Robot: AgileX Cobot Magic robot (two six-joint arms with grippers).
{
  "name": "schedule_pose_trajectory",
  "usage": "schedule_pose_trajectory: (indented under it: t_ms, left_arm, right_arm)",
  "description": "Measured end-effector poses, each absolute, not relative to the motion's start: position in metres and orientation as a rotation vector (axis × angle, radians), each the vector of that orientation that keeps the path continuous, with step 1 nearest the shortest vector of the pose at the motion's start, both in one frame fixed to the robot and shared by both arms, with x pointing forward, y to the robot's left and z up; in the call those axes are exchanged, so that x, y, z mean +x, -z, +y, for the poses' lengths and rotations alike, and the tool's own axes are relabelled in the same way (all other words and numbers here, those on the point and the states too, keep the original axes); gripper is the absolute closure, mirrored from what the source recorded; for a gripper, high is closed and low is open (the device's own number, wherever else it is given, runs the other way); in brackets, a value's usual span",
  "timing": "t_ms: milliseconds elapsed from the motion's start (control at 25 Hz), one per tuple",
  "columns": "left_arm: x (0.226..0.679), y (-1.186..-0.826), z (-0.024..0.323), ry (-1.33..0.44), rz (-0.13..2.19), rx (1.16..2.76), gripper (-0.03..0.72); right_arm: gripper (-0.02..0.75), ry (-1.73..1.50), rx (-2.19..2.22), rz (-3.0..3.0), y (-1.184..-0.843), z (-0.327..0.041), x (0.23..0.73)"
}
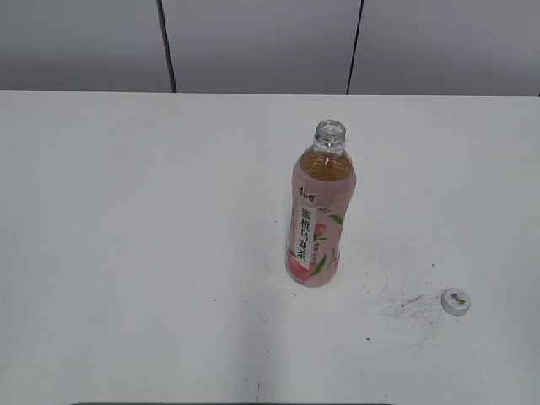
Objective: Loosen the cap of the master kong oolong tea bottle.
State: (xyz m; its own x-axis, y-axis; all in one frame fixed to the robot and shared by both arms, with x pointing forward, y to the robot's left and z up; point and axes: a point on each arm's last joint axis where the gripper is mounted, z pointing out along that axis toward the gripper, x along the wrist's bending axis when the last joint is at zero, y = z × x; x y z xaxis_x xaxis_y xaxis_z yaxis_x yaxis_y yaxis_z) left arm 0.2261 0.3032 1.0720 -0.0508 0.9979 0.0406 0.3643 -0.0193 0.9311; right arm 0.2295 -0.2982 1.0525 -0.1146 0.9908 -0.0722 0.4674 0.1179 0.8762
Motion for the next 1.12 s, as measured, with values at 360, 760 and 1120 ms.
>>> schedule_pose_trajectory:
  t_ms: [360,760,1120]
  left_arm:
    - [0.2263,-1.072,0.3037,-1.052,1.474,1.5,0.323]
    - [0.2263,-1.072,0.3038,-1.047,1.467,1.504,0.36]
    - [0.2263,-1.072,0.3035,-1.043,1.466,1.504,0.376]
  right_arm:
    - [0.159,-0.928,1.434,1.681,-1.0526,-0.2983,0.2296]
    - [0.159,-0.929,1.433,1.679,-1.0528,-0.2983,0.2297]
    - [0.159,-0.929,1.433,1.678,-1.0528,-0.2984,0.2298]
